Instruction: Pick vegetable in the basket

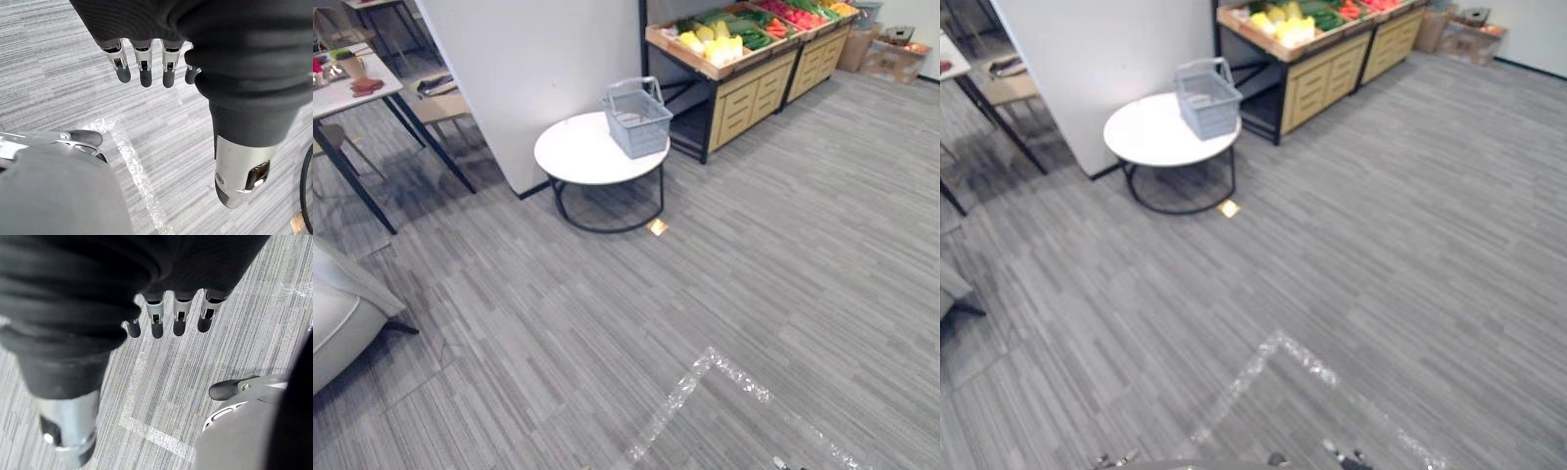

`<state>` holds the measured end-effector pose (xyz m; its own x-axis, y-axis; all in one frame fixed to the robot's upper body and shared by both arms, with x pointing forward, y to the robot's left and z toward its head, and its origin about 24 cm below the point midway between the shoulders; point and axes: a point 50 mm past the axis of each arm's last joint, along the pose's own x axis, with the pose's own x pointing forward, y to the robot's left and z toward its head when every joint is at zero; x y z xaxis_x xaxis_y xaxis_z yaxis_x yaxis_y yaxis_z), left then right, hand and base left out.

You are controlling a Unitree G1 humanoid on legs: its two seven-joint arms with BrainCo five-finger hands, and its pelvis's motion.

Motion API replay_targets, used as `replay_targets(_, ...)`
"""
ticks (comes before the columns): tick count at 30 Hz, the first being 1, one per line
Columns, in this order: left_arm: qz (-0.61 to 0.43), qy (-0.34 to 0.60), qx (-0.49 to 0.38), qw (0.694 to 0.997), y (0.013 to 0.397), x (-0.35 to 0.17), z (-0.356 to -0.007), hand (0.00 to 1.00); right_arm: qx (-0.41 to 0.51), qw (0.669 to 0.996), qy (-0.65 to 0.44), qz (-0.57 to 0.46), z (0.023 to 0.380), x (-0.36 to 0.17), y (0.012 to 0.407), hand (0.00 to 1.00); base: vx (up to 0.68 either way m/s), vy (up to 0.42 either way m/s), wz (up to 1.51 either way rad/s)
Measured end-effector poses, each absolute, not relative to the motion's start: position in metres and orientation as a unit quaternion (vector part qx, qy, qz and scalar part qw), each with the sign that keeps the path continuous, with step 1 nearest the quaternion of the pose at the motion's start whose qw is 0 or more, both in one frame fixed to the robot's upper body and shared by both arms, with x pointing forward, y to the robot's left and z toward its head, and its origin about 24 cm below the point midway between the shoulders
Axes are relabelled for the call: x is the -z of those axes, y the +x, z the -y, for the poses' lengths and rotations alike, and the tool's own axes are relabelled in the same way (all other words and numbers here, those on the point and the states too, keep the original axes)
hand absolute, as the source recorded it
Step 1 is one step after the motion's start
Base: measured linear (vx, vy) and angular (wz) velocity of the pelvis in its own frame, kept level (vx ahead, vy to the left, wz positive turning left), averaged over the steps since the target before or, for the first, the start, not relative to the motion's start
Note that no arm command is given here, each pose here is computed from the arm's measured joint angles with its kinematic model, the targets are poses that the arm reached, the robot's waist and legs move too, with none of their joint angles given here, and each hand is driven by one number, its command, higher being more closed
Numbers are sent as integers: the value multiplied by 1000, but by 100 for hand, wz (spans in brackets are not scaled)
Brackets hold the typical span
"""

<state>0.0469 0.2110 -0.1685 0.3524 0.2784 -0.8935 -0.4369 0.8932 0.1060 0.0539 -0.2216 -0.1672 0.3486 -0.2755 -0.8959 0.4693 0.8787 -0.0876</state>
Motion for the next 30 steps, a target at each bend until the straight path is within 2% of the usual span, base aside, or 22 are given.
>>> replay_targets(4, -511, -75, -219, 828, 55, 166, -212, 0, 226, 820, 94, -517, 220, 167, 60, 0, 7, -36, -7)
replay_targets(15, -496, -101, -250, 825, 60, 165, -217, 0, 233, 825, 117, -502, 218, 166, 68, 0, 3, -42, -9)
replay_targets(19, -470, -96, -254, 840, 75, 159, -227, 0, 216, 831, 113, -501, 212, 166, 74, 0, -17, -128, 8)
replay_targets(24, -447, -127, -258, 847, 88, 157, -219, 0, 193, 847, 73, -490, 224, 161, 84, 0, 44, -55, 15)
replay_targets(30, -434, -129, -240, 859, 96, 155, -215, 0, 168, 882, 52, -438, 229, 148, 123, 0, 137, 106, 6)
